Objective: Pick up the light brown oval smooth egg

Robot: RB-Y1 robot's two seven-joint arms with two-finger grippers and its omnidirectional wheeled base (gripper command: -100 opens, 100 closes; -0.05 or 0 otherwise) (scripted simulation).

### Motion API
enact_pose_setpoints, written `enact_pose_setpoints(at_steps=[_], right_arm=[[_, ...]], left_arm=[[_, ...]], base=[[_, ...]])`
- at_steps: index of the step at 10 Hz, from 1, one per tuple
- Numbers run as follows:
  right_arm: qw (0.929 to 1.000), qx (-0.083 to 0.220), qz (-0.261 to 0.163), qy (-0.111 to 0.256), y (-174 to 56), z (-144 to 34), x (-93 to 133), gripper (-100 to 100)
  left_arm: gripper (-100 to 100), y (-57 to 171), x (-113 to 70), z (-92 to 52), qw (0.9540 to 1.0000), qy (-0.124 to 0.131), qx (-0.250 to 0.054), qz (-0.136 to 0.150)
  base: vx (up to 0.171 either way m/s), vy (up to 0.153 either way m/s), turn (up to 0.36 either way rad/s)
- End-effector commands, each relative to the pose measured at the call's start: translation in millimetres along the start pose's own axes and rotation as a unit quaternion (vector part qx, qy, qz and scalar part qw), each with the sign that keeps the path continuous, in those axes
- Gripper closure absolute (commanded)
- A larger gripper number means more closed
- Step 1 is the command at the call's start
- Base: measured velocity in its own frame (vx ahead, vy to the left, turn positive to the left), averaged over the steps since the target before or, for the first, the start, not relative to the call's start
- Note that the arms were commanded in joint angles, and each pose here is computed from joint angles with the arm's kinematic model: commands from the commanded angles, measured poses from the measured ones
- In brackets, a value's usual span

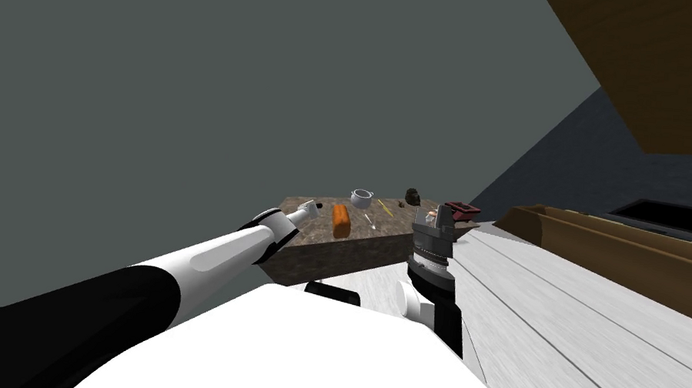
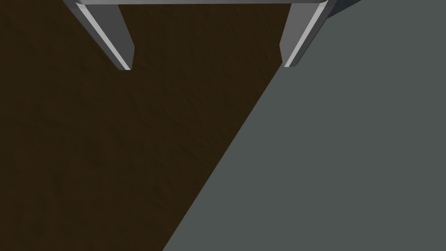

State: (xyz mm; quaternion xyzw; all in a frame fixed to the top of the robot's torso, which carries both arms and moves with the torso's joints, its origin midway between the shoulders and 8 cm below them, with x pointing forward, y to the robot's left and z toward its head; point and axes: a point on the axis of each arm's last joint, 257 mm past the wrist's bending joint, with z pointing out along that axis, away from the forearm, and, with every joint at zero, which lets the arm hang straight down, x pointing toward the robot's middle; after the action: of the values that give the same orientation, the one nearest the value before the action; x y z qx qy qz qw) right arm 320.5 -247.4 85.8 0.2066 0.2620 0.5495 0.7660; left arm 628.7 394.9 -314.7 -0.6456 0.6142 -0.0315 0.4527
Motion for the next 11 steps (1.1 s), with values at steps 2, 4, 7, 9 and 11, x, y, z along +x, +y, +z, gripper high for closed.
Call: enact_pose_setpoints(at_steps=[2, 4, 7, 9, 11], right_arm=[[1.0, 0.0, 0.0, 0.0, 0.0, 0.0, 0.0, 0], [1.0, 0.0, 0.0, 0.0, 0.0, 0.0, 0.0, 0], [1.0, 0.0, 0.0, 0.0, 0.0, 0.0, 0.0, 0], [1.0, 0.0, 0.0, 0.0, 0.0, 0.0, 0.0, 0], [1.0, 0.0, 0.0, 0.0, 0.0, 0.0, 0.0, 0]], left_arm=[[100, 0.5, 1.4, 3.6, 0.9999, 0.017, 0.0, -0.001], [100, 0.8, 2.0, 7.1, 0.9994, 0.034, 0.002, -0.004], [100, 0.2, 2.0, 10.3, 0.9987, 0.049, 0.006, 0.009], [100, 0.2, 2.0, 10.3, 0.9983, 0.049, 0.007, 0.031], [100, -1.3, 1.2, 13.2, 0.9973, 0.063, 0.014, 0.036]], base=[[0.032, -0.039, 0.114], [0.065, -0.141, 0.189], [0.045, -0.107, 0.102], [0.038, -0.076, 0.089], [0.035, -0.098, 0.167]])
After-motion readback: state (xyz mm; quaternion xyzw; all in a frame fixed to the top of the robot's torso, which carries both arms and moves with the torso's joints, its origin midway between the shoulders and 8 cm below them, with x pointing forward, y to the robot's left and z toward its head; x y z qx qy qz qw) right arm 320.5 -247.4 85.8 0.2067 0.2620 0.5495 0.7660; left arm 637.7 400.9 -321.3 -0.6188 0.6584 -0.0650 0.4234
